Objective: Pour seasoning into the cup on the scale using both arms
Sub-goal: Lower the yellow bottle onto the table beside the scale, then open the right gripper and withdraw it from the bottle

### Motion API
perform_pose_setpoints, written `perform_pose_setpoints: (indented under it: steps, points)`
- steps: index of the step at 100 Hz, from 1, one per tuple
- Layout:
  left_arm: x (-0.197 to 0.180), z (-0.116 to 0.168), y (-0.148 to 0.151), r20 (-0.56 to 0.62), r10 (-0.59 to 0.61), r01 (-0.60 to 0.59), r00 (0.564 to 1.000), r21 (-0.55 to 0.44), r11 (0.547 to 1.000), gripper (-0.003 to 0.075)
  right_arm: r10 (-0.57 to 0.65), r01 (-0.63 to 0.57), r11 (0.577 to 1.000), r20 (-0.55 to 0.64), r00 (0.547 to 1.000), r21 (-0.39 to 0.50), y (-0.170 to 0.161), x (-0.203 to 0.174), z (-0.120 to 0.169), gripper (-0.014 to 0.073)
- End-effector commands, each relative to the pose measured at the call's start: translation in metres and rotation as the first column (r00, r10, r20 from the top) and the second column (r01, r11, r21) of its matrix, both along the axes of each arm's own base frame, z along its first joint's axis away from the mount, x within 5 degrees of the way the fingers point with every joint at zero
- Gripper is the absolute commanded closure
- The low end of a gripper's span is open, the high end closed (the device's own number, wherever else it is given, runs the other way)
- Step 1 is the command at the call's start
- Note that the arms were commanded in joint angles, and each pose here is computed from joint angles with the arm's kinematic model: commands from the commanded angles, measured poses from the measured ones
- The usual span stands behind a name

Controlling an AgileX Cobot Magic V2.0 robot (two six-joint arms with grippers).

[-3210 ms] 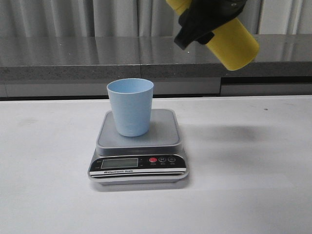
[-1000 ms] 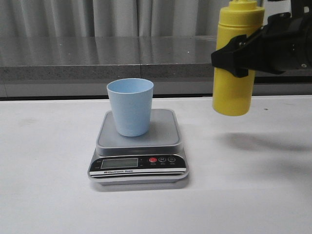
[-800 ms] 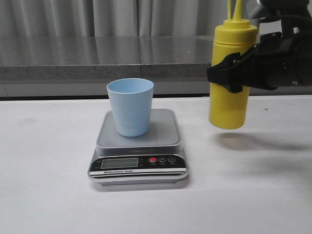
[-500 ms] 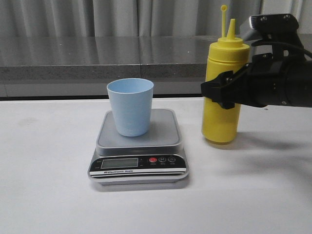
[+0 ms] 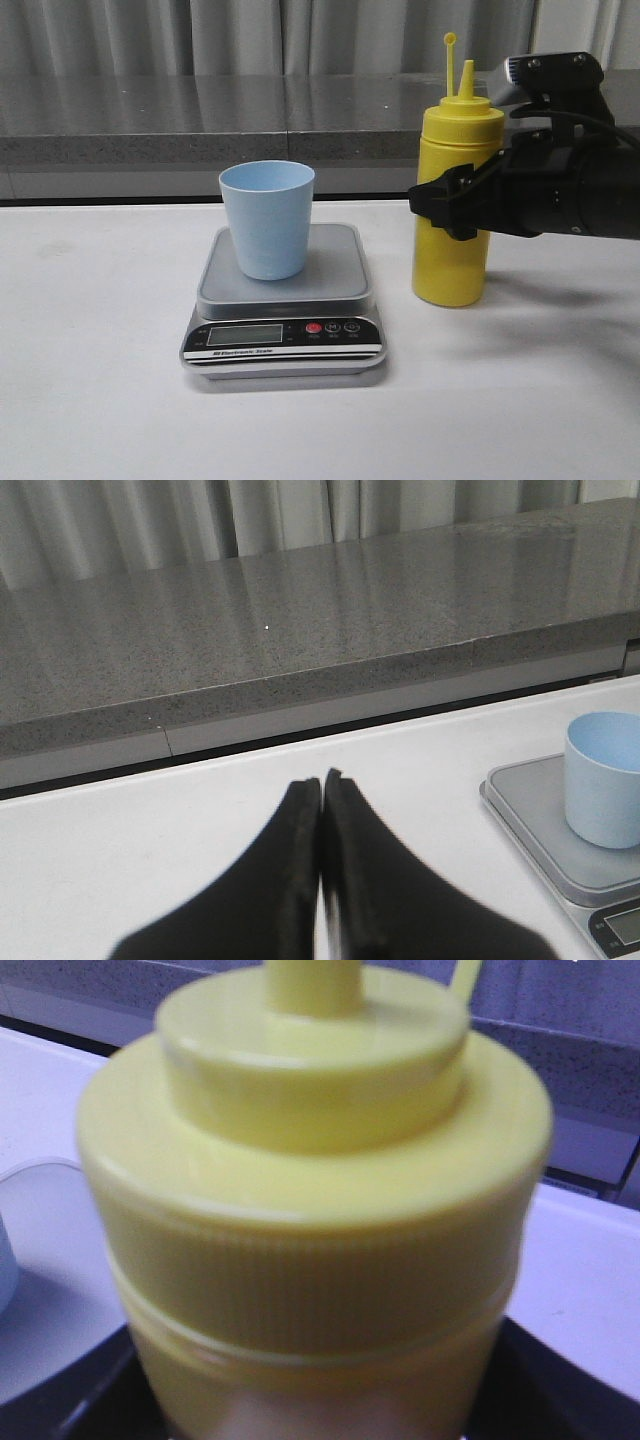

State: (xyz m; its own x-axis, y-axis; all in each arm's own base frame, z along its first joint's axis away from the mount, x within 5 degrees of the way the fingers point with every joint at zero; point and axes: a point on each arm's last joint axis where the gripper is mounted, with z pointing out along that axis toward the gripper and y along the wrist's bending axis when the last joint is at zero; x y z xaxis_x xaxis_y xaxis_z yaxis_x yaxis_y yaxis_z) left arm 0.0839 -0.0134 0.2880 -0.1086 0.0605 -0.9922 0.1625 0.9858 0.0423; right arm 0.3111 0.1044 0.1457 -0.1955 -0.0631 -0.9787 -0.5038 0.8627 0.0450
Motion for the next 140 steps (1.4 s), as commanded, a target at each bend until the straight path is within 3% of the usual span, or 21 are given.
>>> perform_pose_setpoints:
  steps: [1,30,140]
  points:
    - [0.001,0.016,0.0,0.106,0.003,-0.001,0.994,-0.021,1.0,0.0738,0.016,-0.019,0.999,0.111,0.994,0.03,0.001,0.002,0.021,0.0218]
    - [0.001,0.016,0.0,0.106,0.003,-0.001,0.994,-0.021,1.0,0.0738,0.015,-0.019,0.999,0.112,0.994,0.031,0.001,0.002,0.021,-0.0011]
    - [0.001,0.016,0.0,0.106,0.003,-0.001,0.994,-0.021,1.0,0.0738,-0.057,0.052,0.997,0.079,0.995,0.057,-0.013,-0.029,0.026,-0.0008]
